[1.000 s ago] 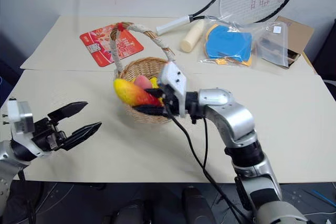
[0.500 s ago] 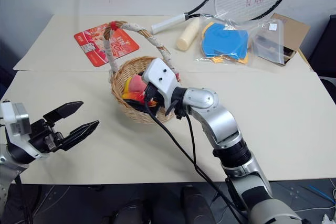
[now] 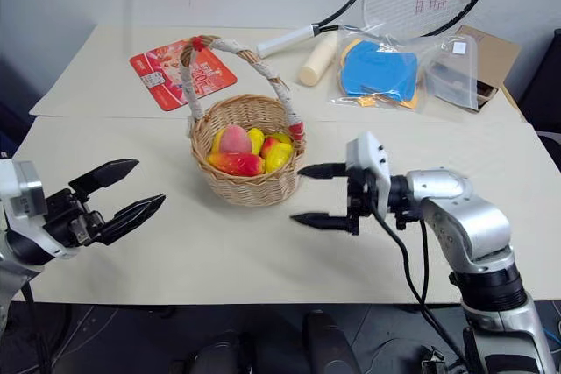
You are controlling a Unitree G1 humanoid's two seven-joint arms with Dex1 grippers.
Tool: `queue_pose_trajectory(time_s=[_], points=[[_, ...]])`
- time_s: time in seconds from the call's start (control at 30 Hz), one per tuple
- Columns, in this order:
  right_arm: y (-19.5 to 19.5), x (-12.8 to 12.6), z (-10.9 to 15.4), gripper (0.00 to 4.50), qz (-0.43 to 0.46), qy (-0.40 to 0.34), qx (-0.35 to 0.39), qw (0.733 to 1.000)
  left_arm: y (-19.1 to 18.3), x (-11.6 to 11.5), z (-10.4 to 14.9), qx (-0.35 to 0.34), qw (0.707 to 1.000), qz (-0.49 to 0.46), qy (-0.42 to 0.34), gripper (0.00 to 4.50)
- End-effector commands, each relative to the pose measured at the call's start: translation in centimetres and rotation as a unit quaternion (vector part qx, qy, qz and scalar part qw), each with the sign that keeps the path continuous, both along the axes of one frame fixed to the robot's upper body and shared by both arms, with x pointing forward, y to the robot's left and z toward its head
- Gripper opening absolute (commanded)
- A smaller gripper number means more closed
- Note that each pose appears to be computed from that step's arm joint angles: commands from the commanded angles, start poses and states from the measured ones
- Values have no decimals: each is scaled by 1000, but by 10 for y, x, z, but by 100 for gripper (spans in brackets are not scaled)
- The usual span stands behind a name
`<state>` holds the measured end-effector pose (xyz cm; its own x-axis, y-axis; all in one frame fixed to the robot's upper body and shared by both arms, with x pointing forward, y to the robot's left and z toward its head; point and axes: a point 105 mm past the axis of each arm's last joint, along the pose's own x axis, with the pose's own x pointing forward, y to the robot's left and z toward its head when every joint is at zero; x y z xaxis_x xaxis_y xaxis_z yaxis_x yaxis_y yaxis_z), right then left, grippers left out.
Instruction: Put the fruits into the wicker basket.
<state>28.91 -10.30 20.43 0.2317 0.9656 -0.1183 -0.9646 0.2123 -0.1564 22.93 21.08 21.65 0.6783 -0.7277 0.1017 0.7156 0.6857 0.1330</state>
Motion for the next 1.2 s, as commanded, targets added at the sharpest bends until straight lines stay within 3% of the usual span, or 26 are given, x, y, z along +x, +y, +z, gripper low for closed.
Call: queue_pose_trajectory(time_s=[0.03,0.27,0.47,0.7,0.83,0.97,1.2], points=[[-7,30,21,447,-77,-56,28,995,-14,-5,15,8,999,-34,-30,450],[29,70,25,447,-100,-92,58,989,-25,0,18,13,997,-61,-36,450],[42,77,26,255,-81,-102,63,990,-27,0,18,15,997,-68,-36,450],[34,51,42,23,-25,-109,124,986,-32,0,10,9,996,-84,-23,450],[14,36,44,15,-42,-123,134,982,-38,4,6,6,994,-105,-15,450],[-38,25,54,15,-153,-154,143,966,-43,15,2,1,991,-133,-7,450],[-129,-8,45,15,-344,-175,115,915,-54,34,-1,-1,984,-177,-4,450]])
